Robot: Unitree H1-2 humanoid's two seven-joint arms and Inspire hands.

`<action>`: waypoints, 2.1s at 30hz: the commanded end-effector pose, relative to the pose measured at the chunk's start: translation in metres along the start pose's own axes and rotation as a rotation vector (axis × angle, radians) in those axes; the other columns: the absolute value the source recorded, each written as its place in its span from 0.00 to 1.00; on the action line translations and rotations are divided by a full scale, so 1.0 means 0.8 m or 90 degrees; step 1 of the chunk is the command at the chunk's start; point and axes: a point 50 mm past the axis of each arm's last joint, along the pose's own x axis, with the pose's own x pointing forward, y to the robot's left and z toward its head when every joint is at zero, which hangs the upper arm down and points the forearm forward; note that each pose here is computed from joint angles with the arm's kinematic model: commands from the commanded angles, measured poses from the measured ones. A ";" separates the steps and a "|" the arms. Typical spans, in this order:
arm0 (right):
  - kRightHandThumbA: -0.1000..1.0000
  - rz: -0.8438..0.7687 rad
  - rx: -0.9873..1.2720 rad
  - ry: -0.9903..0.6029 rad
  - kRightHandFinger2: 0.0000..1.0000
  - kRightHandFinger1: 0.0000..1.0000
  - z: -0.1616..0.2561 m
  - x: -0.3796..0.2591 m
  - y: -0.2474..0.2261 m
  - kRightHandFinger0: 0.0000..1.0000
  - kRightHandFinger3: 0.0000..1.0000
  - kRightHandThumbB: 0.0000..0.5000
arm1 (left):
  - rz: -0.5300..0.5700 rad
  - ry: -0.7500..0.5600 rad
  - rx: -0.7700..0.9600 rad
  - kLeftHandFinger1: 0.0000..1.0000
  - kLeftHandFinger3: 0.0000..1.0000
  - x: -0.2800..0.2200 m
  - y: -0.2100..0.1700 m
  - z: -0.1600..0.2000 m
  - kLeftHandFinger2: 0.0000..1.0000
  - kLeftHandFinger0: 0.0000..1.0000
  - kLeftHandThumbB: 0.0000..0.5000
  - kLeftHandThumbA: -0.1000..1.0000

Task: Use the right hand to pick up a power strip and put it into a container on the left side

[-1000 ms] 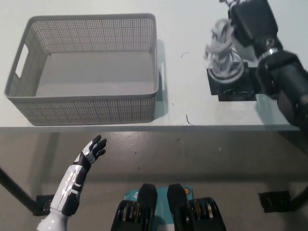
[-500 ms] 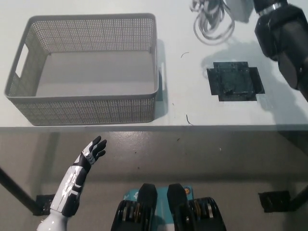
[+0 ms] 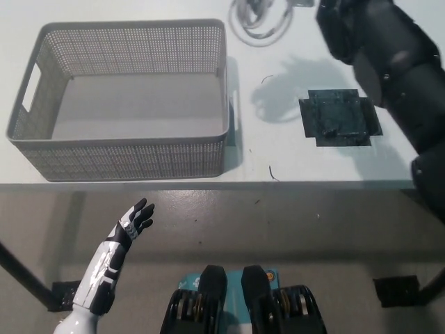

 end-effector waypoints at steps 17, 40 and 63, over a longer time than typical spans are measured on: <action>0.00 -0.179 0.141 -0.088 0.15 0.00 0.217 0.182 -0.124 0.00 0.31 0.55 | -0.023 -0.019 0.020 1.00 1.00 0.001 -0.006 0.010 1.00 1.00 0.41 1.00; 0.51 0.209 0.102 0.041 1.00 1.00 0.258 0.155 -0.057 1.00 1.00 0.99 | -0.033 -0.029 0.024 1.00 1.00 0.011 -0.002 0.016 1.00 1.00 0.44 1.00; 0.80 0.652 0.056 0.125 1.00 1.00 0.207 0.121 -0.015 1.00 1.00 0.89 | -0.048 -0.042 0.022 1.00 1.00 0.025 -0.001 0.020 1.00 1.00 0.40 1.00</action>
